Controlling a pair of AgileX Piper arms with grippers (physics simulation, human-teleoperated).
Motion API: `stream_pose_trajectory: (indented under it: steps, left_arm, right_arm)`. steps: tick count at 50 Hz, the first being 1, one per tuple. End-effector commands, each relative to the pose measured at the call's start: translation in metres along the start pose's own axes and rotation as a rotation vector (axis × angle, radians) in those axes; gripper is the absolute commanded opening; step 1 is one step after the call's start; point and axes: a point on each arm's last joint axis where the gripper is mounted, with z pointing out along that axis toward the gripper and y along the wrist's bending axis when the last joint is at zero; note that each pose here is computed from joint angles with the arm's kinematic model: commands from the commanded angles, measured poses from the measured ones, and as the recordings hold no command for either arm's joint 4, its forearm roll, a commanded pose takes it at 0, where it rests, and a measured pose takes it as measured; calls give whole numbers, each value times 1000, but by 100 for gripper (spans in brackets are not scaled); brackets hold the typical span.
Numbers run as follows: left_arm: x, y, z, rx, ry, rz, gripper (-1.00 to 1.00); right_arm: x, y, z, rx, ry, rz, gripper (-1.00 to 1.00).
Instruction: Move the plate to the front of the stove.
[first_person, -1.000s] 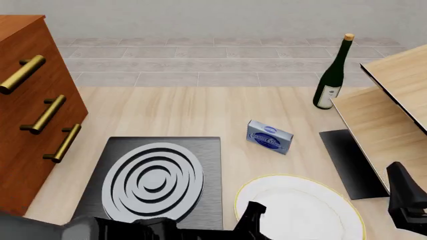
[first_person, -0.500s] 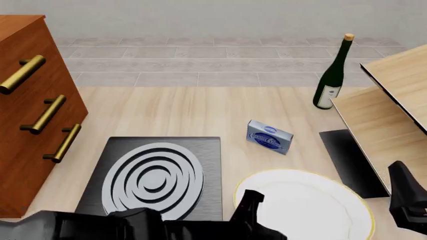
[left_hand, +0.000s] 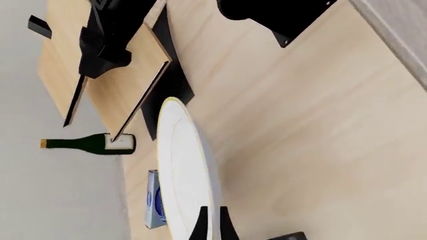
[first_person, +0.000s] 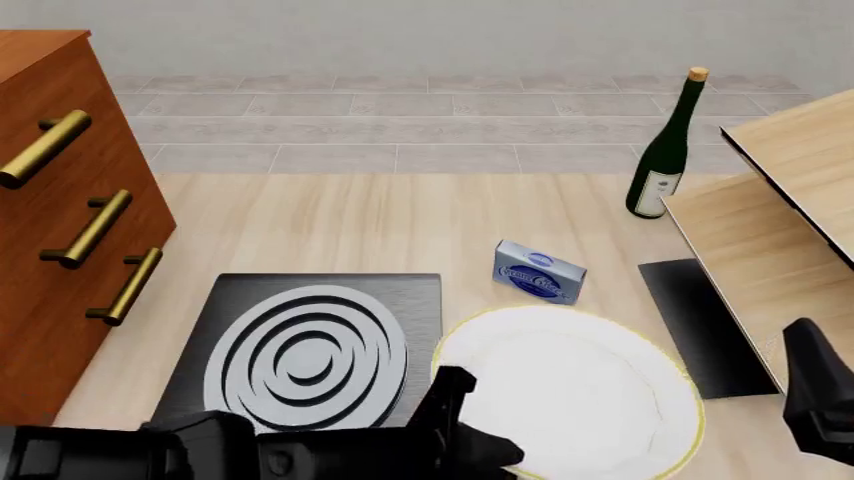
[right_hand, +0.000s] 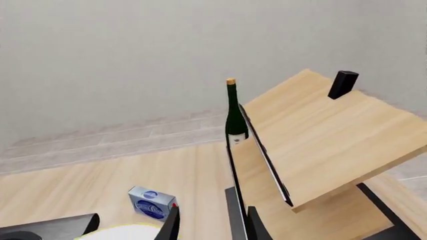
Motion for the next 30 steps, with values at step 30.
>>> stream_pose_trajectory:
  steps: [30]
  left_arm:
    - [57,-12,-42,-219,121,241,-100]
  right_arm:
    - [-4,2,0,-22,-9,22,100]
